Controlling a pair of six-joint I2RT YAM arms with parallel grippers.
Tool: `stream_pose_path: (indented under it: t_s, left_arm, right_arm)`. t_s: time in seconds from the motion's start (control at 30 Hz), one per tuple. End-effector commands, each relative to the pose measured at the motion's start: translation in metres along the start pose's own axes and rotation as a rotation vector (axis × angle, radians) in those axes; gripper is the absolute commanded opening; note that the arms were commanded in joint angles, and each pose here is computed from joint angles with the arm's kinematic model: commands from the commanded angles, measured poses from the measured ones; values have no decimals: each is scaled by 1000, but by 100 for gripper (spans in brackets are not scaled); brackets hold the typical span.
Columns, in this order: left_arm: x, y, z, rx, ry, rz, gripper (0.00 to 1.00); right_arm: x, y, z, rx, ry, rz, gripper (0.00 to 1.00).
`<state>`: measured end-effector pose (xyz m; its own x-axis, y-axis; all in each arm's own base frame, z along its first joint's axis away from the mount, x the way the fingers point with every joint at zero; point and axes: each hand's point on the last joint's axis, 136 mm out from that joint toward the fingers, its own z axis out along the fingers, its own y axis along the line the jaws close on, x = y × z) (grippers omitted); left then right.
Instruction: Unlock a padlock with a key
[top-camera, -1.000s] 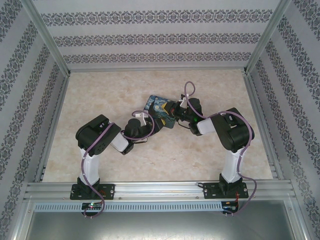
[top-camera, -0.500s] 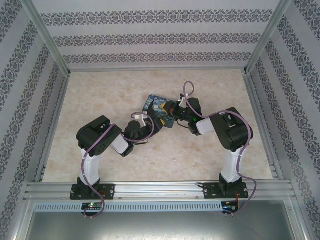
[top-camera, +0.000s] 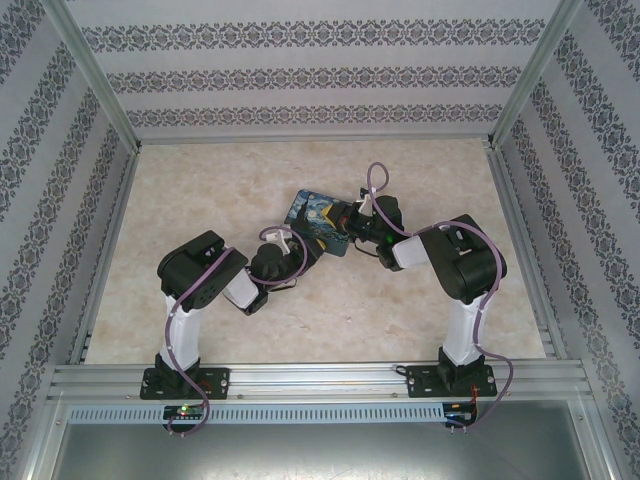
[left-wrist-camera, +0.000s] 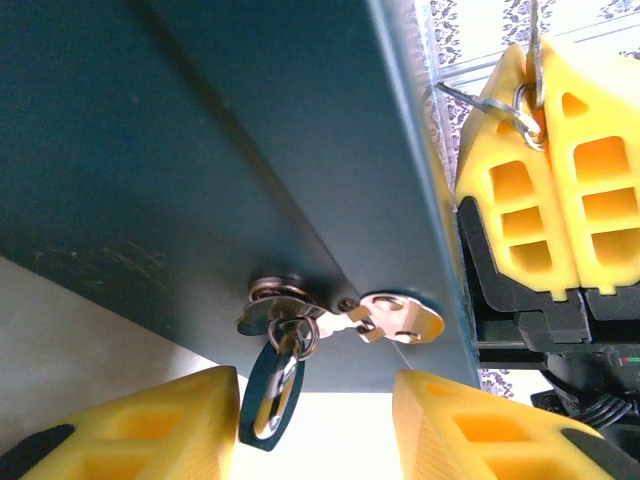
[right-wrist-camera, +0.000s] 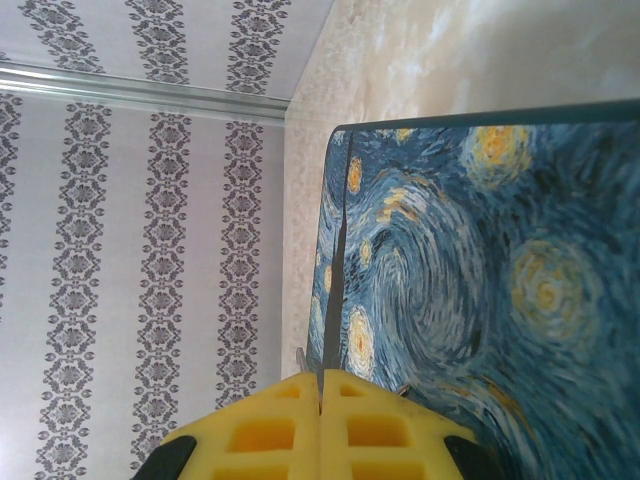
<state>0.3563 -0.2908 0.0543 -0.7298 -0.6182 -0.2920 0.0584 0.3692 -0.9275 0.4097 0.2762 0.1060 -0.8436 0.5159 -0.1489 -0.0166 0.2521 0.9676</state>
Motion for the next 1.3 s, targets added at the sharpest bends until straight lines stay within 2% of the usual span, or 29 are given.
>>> stream_pose_path:
  t_s: [0.0,0.17,0.53,0.93,1.2,1.27]
  left_arm:
    - [4,12,-3,-37,-5,-6,41]
    - [6,19,-2,-82,17,7,35]
    - [12,33,-2,-207,73,51,33]
    - [11,38,2,-232,69,54,27]
    - [7,34,3,-227,54,66,17]
    - [6,32,4,-222,53,67,10]
  right_arm:
    - [15,-27,3,77,41,50,0]
    - [14,-28,3,79,38,52,0]
    - [14,-28,3,78,38,53,0]
    - [15,-28,2,77,39,54,0]
    - [15,-27,3,74,45,55,0]
    - [13,-24,4,69,47,51,0]
